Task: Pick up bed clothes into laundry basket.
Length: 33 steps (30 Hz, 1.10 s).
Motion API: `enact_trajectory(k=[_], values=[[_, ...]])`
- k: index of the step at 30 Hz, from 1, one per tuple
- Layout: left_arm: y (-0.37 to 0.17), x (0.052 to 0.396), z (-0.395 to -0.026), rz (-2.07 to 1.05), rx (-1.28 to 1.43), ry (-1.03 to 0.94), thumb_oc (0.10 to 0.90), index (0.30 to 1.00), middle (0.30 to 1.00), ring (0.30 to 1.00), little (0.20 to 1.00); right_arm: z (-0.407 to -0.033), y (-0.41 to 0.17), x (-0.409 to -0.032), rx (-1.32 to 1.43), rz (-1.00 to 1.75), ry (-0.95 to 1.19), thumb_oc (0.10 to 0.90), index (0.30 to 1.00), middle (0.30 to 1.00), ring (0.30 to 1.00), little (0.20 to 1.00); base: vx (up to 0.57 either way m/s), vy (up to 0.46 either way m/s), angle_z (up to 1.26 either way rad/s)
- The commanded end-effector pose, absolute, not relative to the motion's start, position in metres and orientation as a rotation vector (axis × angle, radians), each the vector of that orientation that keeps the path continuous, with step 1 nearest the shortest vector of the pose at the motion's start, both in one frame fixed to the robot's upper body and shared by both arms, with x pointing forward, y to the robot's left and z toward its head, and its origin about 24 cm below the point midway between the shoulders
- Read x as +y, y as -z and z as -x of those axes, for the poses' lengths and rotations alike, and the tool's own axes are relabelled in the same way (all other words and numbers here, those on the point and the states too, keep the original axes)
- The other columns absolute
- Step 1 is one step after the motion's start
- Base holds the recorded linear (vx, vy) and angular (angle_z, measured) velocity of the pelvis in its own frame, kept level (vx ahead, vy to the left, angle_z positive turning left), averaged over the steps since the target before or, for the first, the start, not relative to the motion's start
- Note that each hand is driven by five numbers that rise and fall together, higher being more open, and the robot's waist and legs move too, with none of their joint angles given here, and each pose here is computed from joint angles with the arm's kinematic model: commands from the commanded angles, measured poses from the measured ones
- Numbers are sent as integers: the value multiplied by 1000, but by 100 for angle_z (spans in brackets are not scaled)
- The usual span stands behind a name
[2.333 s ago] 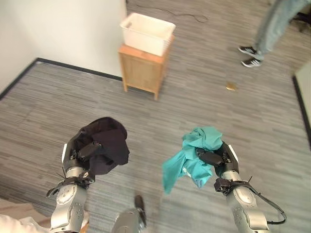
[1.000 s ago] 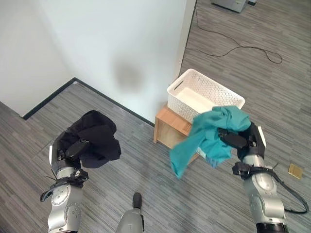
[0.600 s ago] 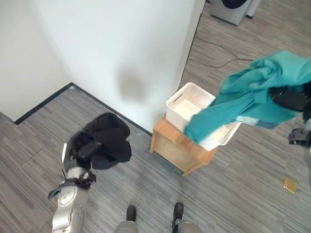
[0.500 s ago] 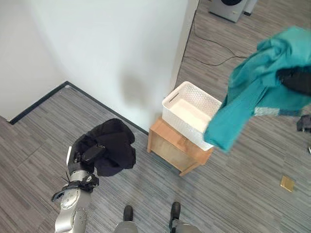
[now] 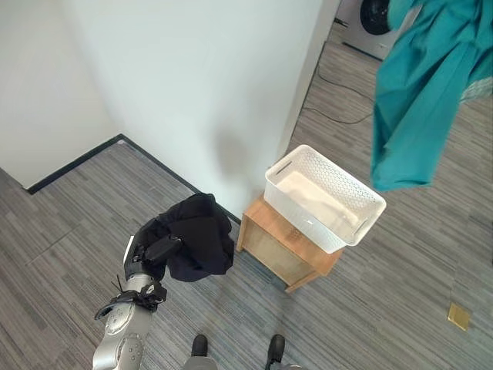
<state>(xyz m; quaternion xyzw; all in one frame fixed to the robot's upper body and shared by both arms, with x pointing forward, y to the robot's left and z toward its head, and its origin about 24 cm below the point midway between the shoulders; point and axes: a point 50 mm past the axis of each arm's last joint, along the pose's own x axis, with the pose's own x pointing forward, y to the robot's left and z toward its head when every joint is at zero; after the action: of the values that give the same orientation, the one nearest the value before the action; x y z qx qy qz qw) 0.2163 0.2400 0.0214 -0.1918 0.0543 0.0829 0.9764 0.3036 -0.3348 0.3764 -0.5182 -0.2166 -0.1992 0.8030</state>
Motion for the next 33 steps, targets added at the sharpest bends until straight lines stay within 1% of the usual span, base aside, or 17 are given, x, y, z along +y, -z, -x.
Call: enact_trajectory(k=[1,2,7,14,15,19,21,28,30,33], values=[[-73,234,-232,350,-149,-46,400,300,300,300,300,-282,-430,-336,-636,1005,571,400,300,300,300,300,-5,1,8],[-73,235,-232,345,-143,-46,400,300,300,300,300,-289,-423,-338,-584,1039,576,400,300,300,300,300,-12,1,7],[-72,235,-231,352,-141,-51,400,300,300,300,300,-298,-421,-343,-492,1113,613,400,300,300,300,300,-4,4,3],[-74,236,-231,368,-151,-63,400,300,300,300,300,-314,-417,-323,-493,1144,536,400,300,300,300,300,2,-1,1],[-73,234,-231,369,-146,-61,400,300,300,300,300,-319,-415,-313,-494,1169,487,400,300,300,300,300,11,-4,4],[-72,232,-232,372,-139,-56,400,300,300,300,300,-325,-412,-300,-513,1168,427,400,300,300,300,300,1,-1,1],[-71,230,-234,376,-136,-56,400,300,300,300,300,-330,-400,-289,-515,1182,356,400,300,300,300,300,0,0,0],[-73,232,-233,348,-138,-50,400,300,300,300,300,-345,-367,-296,-383,1235,324,400,300,300,300,300,-32,3,3],[-74,235,-228,349,-142,-63,400,300,300,300,300,-355,-343,-302,-294,1235,316,400,300,300,300,300,-21,12,4],[-78,239,-224,335,-156,-73,400,300,300,300,300,-360,-327,-307,-225,1248,318,400,300,300,300,300,-16,10,7]])
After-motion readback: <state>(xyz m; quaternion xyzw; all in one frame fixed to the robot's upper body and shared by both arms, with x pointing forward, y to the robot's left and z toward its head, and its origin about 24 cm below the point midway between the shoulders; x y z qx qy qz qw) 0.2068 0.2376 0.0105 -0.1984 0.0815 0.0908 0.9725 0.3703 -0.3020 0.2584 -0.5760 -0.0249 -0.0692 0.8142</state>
